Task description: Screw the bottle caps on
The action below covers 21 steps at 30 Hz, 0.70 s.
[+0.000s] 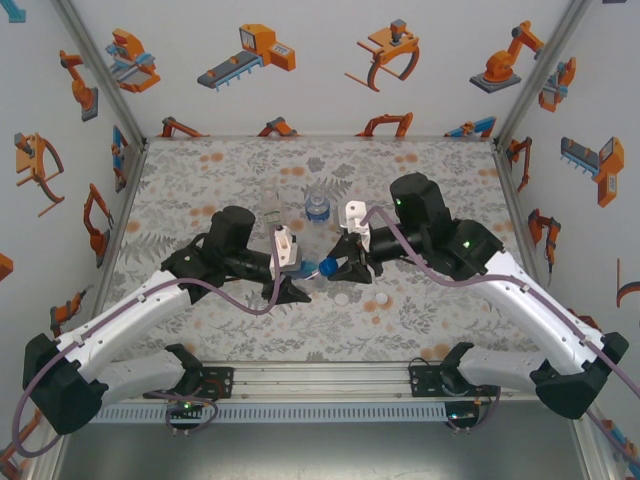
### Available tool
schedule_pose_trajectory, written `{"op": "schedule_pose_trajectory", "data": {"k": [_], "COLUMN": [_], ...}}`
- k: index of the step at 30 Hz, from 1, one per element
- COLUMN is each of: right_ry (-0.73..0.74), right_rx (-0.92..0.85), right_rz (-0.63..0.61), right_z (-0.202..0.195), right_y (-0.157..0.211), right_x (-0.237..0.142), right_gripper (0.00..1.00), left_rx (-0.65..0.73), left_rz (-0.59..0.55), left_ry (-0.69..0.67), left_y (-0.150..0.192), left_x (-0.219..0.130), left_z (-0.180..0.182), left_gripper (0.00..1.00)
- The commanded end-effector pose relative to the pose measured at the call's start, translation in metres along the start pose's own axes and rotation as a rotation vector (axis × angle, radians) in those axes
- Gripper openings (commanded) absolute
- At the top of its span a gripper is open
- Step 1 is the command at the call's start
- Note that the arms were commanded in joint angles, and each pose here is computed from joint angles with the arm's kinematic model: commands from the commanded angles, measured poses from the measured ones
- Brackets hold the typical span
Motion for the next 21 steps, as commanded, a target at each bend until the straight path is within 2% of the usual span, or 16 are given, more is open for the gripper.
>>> {"op": "schedule_pose_trajectory", "data": {"k": [1,7,12,15,21], "right_ry": [-0.017,-0.004,0.051,0.152,0.439], "right_rx": [-0.019,0.001,0.136,0.352,0.984], "right_rz": [-0.044,-0.043,-0.038,-0.081,-0.183], "right_z": [0.000,-0.002,-0.007,-0.016,-0.043], "right_y": [-0.007,-0.006,-0.003,-0.003,0.014], "right_x": [0.001,0.002,0.002,0.002,0.001], "right_gripper": [0.41,0.36,0.19,0.02,0.00], "left_rx": [0.029,0.028,0.032,0.038,0.056], "left_rz": [-0.024,-0.021,-0.016,-0.005,0.028], "left_ry": [0.025,0.029,0.023,0.006,-0.107], "left_y": [-0.008,-0.006,-0.006,-0.004,-0.003], "left_x": [0.000,0.001,0.001,0.001,0.002], "left_z": [0.001,0.001,0.002,0.003,0.015], "left_gripper": [0.00,0.00,0.00,0.00,0.00]}}
Point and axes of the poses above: each hand's point on the last joint's axis, 136 mm out from that joint toward the fingers, its own x axis out along the fingers, its own z axis along the line the jaws close on, y = z × x, the point moved 9 cm from there along -x, back along the fingers, and after that the axes turned 11 degrees about x, right-handed, at the moved point
